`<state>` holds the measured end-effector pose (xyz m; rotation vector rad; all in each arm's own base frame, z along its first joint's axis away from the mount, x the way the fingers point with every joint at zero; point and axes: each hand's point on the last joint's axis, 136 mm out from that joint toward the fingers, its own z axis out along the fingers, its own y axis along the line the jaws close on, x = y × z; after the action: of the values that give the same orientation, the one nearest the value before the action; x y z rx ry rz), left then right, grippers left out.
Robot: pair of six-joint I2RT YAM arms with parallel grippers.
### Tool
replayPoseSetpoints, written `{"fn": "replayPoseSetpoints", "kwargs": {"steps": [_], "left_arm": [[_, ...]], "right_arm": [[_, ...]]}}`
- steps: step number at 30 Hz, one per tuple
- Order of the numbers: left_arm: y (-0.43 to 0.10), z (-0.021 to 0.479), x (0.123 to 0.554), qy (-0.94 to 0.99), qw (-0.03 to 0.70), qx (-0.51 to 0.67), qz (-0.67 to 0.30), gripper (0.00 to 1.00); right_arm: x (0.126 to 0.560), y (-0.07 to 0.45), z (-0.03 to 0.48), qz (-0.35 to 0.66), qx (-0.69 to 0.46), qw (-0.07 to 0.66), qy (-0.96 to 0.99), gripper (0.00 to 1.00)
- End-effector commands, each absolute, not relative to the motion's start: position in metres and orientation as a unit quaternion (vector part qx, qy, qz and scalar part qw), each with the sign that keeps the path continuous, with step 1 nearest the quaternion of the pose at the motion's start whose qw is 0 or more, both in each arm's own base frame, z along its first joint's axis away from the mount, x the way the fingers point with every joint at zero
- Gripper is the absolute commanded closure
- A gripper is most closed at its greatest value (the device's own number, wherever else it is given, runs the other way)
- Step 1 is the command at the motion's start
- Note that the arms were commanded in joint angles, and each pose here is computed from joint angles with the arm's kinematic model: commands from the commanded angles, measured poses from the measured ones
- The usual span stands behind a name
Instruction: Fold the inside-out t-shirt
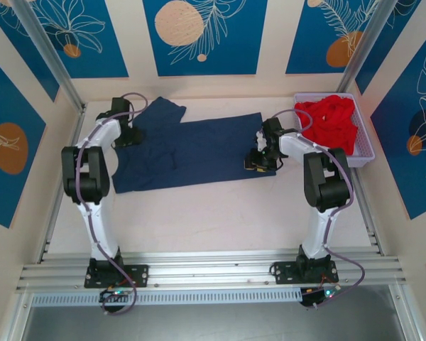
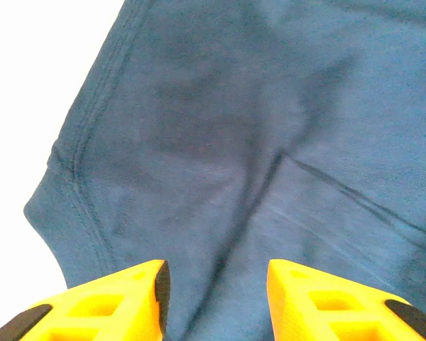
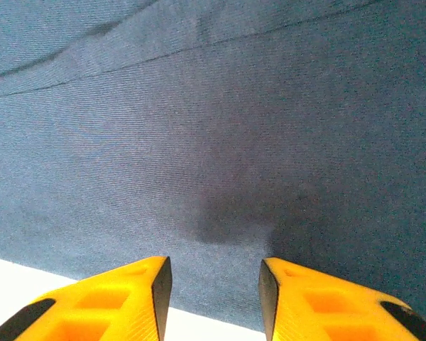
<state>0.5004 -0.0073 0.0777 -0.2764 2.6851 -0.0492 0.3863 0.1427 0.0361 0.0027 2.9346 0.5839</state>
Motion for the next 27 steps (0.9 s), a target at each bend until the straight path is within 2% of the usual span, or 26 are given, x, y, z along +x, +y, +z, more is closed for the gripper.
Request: {"fn": "replayPoseSetpoints", "kwargs": {"steps": [1,5,11,27], "left_arm": [[-0.048,0.08,0.507,0.961,0.241,-0.087,-0.105,0.59],[-0.064,0.052,0.508,0.965,0.207,-0.085,-0.135,0.59],[-0.051,0.018,0.515,0.974,0.168,-0.107,-0.108,0.6],[-0.007,0.008,0.526,0.972,0.148,-0.161,-0.09,0.61]], "right_arm": [[0.387,0.138,0.031,0.181,0.018,0.058,0.982,0.61],[0.386,0.133,0.027,0.166,0.028,0.05,0.985,0.63],[0.382,0.121,0.021,0.13,0.041,0.039,0.99,0.67],[0.37,0.099,0.013,0.088,0.066,0.016,0.994,0.73]]}}
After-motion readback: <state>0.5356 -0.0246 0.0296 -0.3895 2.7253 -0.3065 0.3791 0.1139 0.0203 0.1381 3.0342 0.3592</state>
